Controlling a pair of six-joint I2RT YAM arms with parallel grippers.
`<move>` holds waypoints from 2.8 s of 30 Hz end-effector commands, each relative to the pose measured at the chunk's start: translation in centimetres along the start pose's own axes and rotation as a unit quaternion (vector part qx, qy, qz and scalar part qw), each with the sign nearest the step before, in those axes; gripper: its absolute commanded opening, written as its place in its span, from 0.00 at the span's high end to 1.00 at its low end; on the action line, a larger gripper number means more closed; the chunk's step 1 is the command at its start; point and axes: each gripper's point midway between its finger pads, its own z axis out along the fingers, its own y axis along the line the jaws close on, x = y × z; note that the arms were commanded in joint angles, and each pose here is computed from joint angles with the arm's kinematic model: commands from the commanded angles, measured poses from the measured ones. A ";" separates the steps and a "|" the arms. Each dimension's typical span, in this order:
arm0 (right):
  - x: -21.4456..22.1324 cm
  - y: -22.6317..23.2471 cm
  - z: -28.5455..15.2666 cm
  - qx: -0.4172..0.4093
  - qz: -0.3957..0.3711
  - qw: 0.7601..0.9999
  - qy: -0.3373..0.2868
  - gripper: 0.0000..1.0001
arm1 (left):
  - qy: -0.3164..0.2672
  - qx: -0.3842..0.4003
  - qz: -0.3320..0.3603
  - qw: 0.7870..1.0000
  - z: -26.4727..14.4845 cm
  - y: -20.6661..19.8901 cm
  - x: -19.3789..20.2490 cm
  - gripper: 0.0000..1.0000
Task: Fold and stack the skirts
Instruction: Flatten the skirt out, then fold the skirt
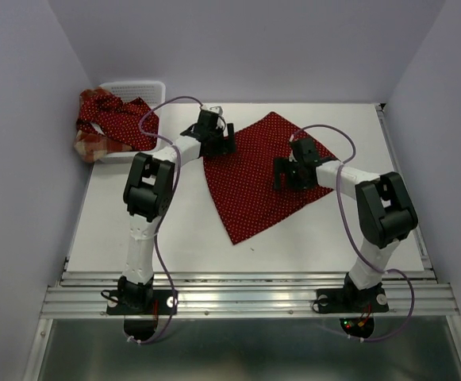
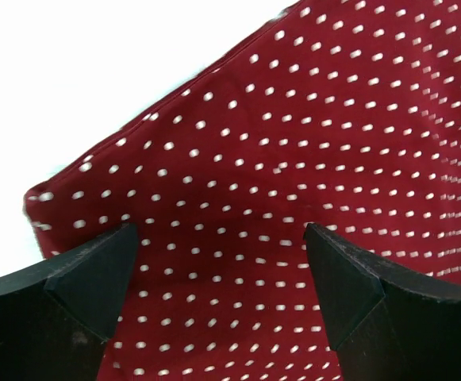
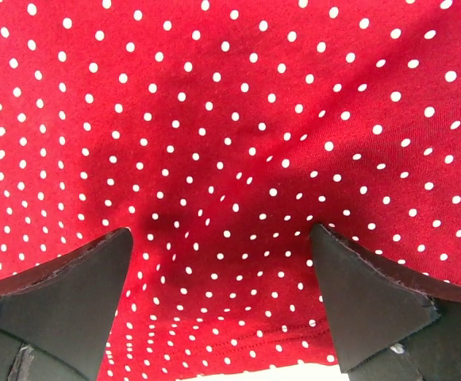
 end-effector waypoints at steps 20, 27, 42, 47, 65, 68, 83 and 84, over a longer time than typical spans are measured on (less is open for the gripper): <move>-6.4 1.0 -2.3 -0.067 -0.126 0.988 -0.051 0.00 | -0.008 -0.039 -0.118 0.992 -10.8 4.6 7.1 0.01; -4.1 6.0 -7.6 -0.082 -0.157 0.980 -0.087 0.00 | -0.075 -0.099 -0.127 0.984 -15.0 5.5 2.7 0.01; 8.7 13.2 -9.3 -0.084 -0.287 0.954 -0.010 0.00 | -0.057 -0.215 -0.140 0.965 -13.0 11.4 5.0 0.01; 9.8 13.2 -8.9 -0.078 -0.300 0.951 0.002 0.00 | -0.042 -0.206 -0.144 0.967 -11.2 12.2 5.6 0.04; 13.8 14.0 -9.7 -0.070 -0.373 0.925 0.028 0.00 | -0.017 -0.198 -0.157 0.967 -10.2 12.7 7.6 1.00; 15.2 13.6 -9.3 -0.048 -0.387 0.920 0.047 0.00 | -0.022 -0.201 -0.155 0.967 -10.7 12.7 7.3 1.00; 18.7 12.0 -9.1 -0.036 -0.380 0.917 0.113 0.25 | -0.031 -0.215 -0.156 0.964 -11.4 13.0 6.6 1.00; 18.7 11.9 -9.1 -0.034 -0.380 0.917 0.115 0.28 | -0.033 -0.217 -0.156 0.963 -11.5 13.1 6.6 1.00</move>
